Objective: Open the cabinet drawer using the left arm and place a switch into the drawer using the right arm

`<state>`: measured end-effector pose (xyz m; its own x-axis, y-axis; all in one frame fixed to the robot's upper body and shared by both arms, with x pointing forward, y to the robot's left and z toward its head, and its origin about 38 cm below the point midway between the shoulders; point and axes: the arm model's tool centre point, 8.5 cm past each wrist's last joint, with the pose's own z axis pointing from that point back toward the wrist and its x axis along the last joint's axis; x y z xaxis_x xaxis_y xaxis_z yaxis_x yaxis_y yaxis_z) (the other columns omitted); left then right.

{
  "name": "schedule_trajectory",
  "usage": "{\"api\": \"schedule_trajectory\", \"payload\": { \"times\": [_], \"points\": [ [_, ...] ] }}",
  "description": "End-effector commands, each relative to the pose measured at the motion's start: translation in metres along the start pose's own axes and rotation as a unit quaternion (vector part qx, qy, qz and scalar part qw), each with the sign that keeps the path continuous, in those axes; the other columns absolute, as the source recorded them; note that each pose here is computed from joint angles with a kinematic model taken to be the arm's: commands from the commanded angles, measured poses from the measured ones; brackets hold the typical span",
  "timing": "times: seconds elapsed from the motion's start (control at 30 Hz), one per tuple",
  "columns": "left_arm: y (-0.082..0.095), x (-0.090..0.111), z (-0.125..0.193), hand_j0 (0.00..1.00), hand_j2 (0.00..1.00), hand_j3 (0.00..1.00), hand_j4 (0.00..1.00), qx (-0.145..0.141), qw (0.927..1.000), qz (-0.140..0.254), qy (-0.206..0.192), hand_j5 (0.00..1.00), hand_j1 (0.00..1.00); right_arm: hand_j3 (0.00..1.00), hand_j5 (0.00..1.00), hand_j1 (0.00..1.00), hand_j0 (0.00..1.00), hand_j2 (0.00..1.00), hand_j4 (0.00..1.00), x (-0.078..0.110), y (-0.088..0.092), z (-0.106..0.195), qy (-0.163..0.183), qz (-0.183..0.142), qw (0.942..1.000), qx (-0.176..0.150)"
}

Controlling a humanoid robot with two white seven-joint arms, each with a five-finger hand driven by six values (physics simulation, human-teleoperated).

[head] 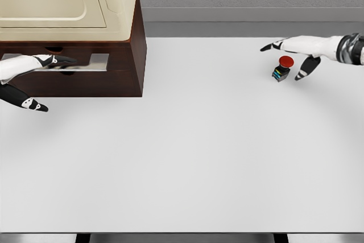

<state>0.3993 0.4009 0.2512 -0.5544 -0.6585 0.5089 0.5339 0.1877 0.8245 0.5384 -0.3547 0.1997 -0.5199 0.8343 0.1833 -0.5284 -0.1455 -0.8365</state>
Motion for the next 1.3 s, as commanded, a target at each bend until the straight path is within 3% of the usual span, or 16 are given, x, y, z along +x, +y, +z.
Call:
{"api": "schedule_trajectory", "payload": {
  "times": [0.0, 0.27, 0.47, 0.77, 1.23, 1.27],
  "points": [
    [0.0008, -0.0004, 0.0002, 0.99, 0.99, 0.99, 0.99, 0.003, 1.0000, 0.005, 0.002, 0.99, 0.99, 1.00, 1.00, 1.00, 1.00, 1.00, 1.00, -0.0006, 0.0020, -0.0025, 0.002, -0.004, 1.0000, 0.002],
    [-0.0040, -0.0034, -0.0024, 0.97, 0.97, 0.97, 0.97, 0.000, 0.9999, 0.013, 0.007, 0.97, 0.97, 1.00, 1.00, 1.00, 1.00, 1.00, 1.00, -0.0025, 0.0042, -0.0019, 0.005, -0.005, 1.0000, 0.005],
    [-0.0034, -0.0030, -0.0019, 0.90, 0.90, 0.90, 0.90, 0.003, 0.9999, 0.016, 0.006, 0.90, 0.90, 0.99, 0.99, 0.99, 0.99, 0.99, 0.99, -0.0064, 0.0056, 0.0013, 0.013, -0.003, 0.9999, 0.007],
    [-0.0058, -0.0027, -0.0012, 0.83, 0.83, 0.83, 0.83, 0.005, 0.9996, 0.028, 0.002, 0.83, 0.83, 0.79, 0.79, 0.79, 0.79, 0.79, 0.79, -0.0066, 0.0068, 0.0015, 0.013, -0.002, 0.9999, 0.009],
    [-0.0024, 0.0006, 0.0012, 0.83, 0.83, 0.83, 0.83, 0.010, 0.9991, 0.040, -0.006, 0.83, 0.83, 0.55, 0.55, 0.55, 0.55, 0.55, 0.55, -0.0074, 0.0095, 0.0012, 0.019, 0.009, 0.9996, 0.020],
    [-0.0023, 0.0008, 0.0012, 0.83, 0.83, 0.83, 0.83, 0.010, 0.9991, 0.040, -0.007, 0.83, 0.83, 0.50, 0.50, 0.50, 0.50, 0.50, 0.50, -0.0067, 0.0091, 0.0009, 0.019, 0.012, 0.9996, 0.020]
  ]
}}
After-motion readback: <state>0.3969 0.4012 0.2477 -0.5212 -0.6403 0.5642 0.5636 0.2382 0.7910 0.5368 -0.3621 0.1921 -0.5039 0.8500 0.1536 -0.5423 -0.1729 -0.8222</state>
